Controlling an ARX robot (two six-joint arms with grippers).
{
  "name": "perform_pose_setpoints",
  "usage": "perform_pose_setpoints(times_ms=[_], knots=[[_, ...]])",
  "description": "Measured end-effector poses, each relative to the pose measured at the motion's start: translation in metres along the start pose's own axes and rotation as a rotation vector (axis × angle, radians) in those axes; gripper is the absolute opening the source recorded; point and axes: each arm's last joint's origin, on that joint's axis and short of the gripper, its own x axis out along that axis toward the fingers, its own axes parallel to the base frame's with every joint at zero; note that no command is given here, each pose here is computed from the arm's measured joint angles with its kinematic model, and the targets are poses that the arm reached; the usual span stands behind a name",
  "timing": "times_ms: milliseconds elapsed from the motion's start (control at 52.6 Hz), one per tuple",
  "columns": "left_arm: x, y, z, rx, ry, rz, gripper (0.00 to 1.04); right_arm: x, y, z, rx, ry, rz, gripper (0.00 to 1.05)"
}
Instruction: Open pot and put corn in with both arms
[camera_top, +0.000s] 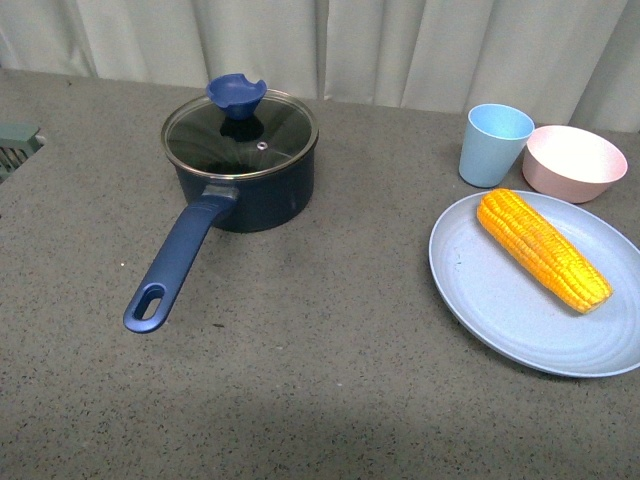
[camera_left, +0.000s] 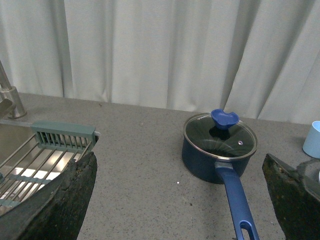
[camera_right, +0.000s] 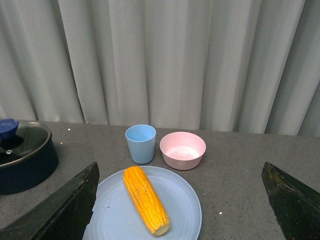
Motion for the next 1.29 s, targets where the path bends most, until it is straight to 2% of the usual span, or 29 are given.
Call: perform_pose_setpoints(times_ms=[1103,1141,1199,1237,1294], knots=[[0.000,0.000,0.000,0.000,0.000,0.000,0.98,0.000,0.000,0.000,0.000,0.000,0.000,0.95],[0.000,0.000,-0.001,-0.004,0.021,0.018,0.98,0.000,0.000,0.000,0.000,0.000,0.000,0.95],[0.004,0.000,-0.005,-0.012,0.101,0.157,0.98,0.000,0.000,0.000,0.000,0.000,0.000,0.95],[0.007,-0.001,-0.007,-0.009,0.128,0.199,0.98,0.000,0.000,0.000,0.000,0.000,-0.001,0.95],[0.013,-0.003,-0.008,-0.010,0.144,0.205,0.98,0.000,0.000,0.000,0.000,0.000,-0.002,0.95]])
